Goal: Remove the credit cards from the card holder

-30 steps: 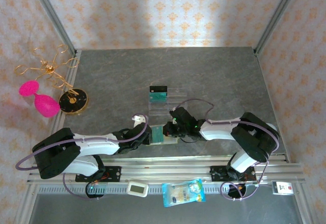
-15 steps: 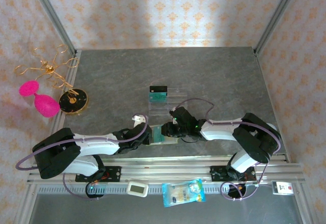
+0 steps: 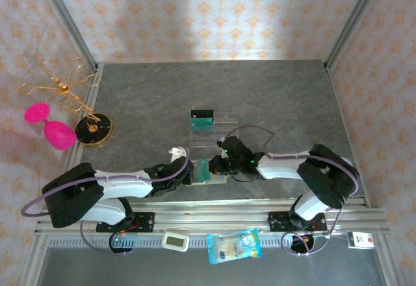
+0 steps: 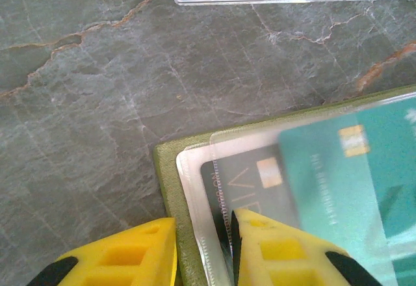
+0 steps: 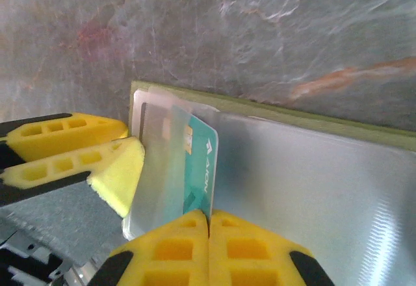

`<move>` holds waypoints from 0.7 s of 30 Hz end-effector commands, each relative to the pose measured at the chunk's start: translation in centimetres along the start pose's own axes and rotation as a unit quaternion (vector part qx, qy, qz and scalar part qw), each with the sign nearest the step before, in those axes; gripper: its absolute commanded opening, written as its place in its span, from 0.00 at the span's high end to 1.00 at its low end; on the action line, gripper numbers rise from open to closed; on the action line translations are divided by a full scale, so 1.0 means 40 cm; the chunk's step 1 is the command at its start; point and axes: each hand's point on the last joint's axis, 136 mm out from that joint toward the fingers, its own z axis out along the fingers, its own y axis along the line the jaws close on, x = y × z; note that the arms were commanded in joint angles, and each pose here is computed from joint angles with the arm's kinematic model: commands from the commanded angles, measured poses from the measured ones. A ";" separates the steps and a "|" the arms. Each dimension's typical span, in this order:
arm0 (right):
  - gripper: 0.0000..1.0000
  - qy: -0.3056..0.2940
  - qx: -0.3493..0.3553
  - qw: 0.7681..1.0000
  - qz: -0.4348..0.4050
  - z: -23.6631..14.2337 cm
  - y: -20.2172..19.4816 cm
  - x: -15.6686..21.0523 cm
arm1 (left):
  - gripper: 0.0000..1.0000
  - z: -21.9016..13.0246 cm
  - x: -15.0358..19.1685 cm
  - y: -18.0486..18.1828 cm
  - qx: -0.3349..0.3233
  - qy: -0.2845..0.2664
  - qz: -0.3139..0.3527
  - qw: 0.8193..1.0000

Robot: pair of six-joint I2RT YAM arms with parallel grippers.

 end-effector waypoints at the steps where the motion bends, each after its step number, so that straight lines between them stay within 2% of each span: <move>1: 1.00 -0.030 0.032 0.999 -0.008 -0.053 -0.049 -0.016 | 0.75 0.010 0.038 -0.043 0.041 0.038 0.008 0.998; 7: 1.00 -0.057 0.050 0.995 -0.060 -0.128 -0.037 -0.043 | 0.72 -0.003 0.014 -0.057 0.049 0.026 0.008 0.998; 11: 1.00 -0.067 0.053 0.992 -0.090 -0.163 -0.001 -0.070 | 0.65 -0.029 -0.023 -0.082 0.065 0.012 0.006 0.998; 17: 1.00 -0.107 0.053 0.978 -0.169 -0.231 0.089 -0.150 | 0.40 -0.094 -0.095 -0.095 0.081 -0.029 -0.012 0.996; 21: 1.00 -0.166 0.034 0.958 -0.230 -0.308 0.197 -0.234 | 0.22 -0.139 -0.131 -0.092 0.086 -0.052 -0.023 0.995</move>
